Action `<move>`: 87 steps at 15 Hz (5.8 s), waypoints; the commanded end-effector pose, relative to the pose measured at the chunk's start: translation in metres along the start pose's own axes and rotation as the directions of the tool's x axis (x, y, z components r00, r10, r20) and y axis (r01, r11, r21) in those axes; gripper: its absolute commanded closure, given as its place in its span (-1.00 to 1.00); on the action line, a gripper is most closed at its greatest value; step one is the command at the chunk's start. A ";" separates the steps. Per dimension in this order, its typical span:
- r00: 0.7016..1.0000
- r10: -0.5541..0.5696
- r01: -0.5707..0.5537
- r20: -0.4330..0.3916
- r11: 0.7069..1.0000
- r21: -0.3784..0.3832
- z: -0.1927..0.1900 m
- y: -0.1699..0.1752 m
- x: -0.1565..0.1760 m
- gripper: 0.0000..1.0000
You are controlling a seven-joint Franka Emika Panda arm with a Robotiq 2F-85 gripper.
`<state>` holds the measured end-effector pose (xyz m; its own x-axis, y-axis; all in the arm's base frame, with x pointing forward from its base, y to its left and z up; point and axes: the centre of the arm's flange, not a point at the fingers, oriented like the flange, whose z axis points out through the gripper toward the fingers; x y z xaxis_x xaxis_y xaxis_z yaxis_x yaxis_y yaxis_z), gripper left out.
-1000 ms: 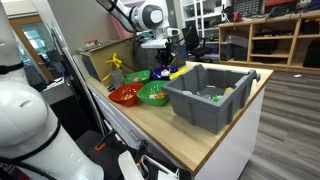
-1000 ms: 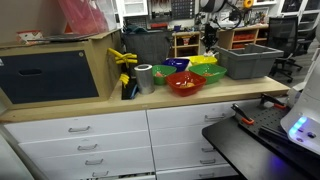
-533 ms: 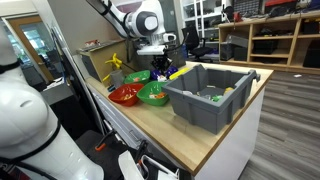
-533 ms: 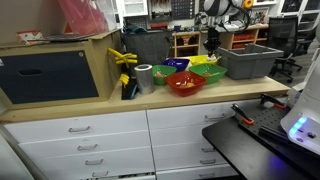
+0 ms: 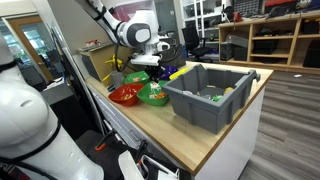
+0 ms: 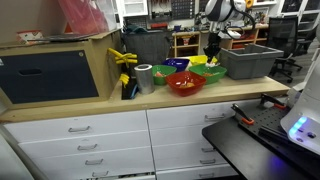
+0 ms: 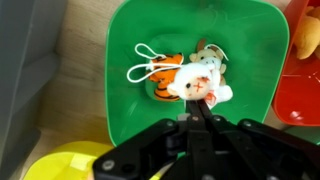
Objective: Move the white stuffed toy from the grey bin to the green bowl
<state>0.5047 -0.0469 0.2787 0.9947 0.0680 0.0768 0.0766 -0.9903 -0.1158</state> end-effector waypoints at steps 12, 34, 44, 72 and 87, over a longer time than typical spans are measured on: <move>0.979 -0.153 0.155 -0.136 0.988 0.006 0.009 -0.025 -0.005 0.02; 0.998 0.054 -0.052 0.040 0.997 -0.059 -0.052 0.069 0.005 -1.00; 0.988 0.151 -0.148 0.034 0.985 -0.087 -0.050 0.084 0.021 -1.00; 0.953 0.272 -0.289 -0.131 0.948 -0.132 -0.168 0.027 0.125 -1.00; 0.918 0.383 -0.359 0.099 0.912 -0.200 -0.258 -0.018 0.114 -1.00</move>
<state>0.5992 -0.0621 0.5281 0.9550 -0.2918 -0.0538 -0.2874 -0.9548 0.0758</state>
